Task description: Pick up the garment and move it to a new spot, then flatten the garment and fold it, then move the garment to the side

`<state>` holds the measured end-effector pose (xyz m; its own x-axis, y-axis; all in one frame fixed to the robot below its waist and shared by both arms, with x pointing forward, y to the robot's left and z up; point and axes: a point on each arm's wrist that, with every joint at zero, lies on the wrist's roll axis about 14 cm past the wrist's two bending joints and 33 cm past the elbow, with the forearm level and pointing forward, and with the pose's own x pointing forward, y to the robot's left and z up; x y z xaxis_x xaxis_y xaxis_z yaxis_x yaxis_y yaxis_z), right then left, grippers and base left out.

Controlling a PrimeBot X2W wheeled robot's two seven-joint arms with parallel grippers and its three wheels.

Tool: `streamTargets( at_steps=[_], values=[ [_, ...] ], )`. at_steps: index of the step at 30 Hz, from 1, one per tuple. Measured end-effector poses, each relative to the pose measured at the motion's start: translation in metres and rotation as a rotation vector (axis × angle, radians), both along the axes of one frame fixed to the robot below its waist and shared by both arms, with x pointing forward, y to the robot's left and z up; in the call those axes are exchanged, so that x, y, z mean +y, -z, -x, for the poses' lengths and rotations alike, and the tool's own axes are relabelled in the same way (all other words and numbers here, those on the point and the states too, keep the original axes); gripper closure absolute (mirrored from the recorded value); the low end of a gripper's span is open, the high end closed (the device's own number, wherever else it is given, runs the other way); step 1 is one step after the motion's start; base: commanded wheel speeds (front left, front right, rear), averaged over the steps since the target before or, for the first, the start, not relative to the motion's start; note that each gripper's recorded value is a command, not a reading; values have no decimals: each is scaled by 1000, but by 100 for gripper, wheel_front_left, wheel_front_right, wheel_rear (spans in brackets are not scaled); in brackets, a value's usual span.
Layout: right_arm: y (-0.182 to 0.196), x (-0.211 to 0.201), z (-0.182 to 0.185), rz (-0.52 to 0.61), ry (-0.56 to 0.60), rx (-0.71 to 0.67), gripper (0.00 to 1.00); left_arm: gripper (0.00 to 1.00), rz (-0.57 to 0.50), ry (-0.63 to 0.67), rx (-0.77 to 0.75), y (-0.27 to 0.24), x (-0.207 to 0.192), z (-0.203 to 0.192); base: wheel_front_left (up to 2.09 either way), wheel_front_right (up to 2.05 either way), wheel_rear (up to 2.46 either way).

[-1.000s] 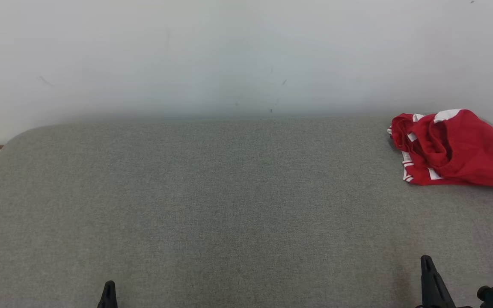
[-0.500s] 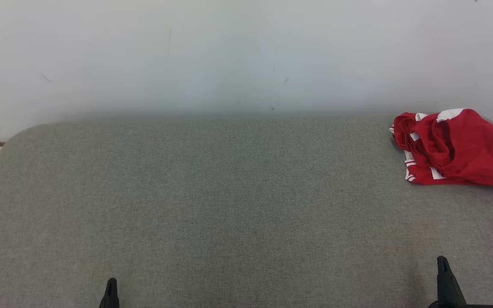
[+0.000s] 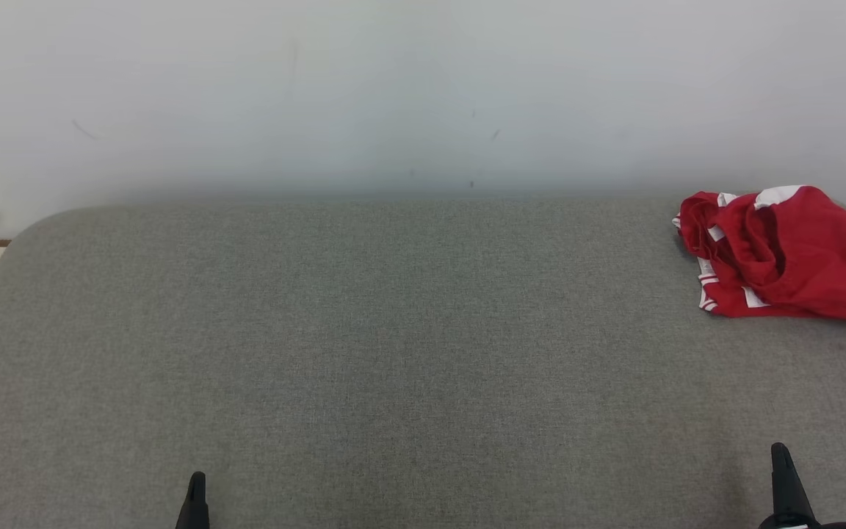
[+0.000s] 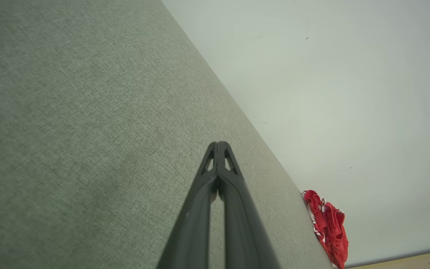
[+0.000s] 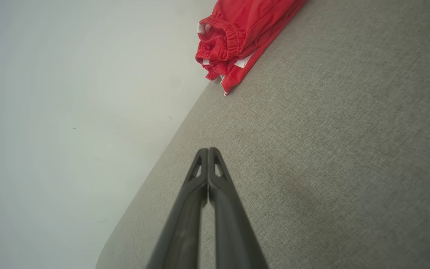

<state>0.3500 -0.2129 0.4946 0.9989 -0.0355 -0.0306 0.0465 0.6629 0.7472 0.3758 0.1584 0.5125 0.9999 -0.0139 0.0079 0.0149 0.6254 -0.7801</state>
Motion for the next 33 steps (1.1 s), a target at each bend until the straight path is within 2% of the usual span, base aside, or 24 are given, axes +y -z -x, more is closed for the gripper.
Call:
streamTargets(
  at_steps=[12, 33],
  values=[
    [0, -11, -1, -161, 29, 5, 100, 100, 145, 22, 23, 4, -4, -3, 0, 0, 0],
    [0, -23, -3, -379, 55, -3, 100, 100, 355, 48, 42, 6, -8, -10, 0, 0, 0]
  ],
)
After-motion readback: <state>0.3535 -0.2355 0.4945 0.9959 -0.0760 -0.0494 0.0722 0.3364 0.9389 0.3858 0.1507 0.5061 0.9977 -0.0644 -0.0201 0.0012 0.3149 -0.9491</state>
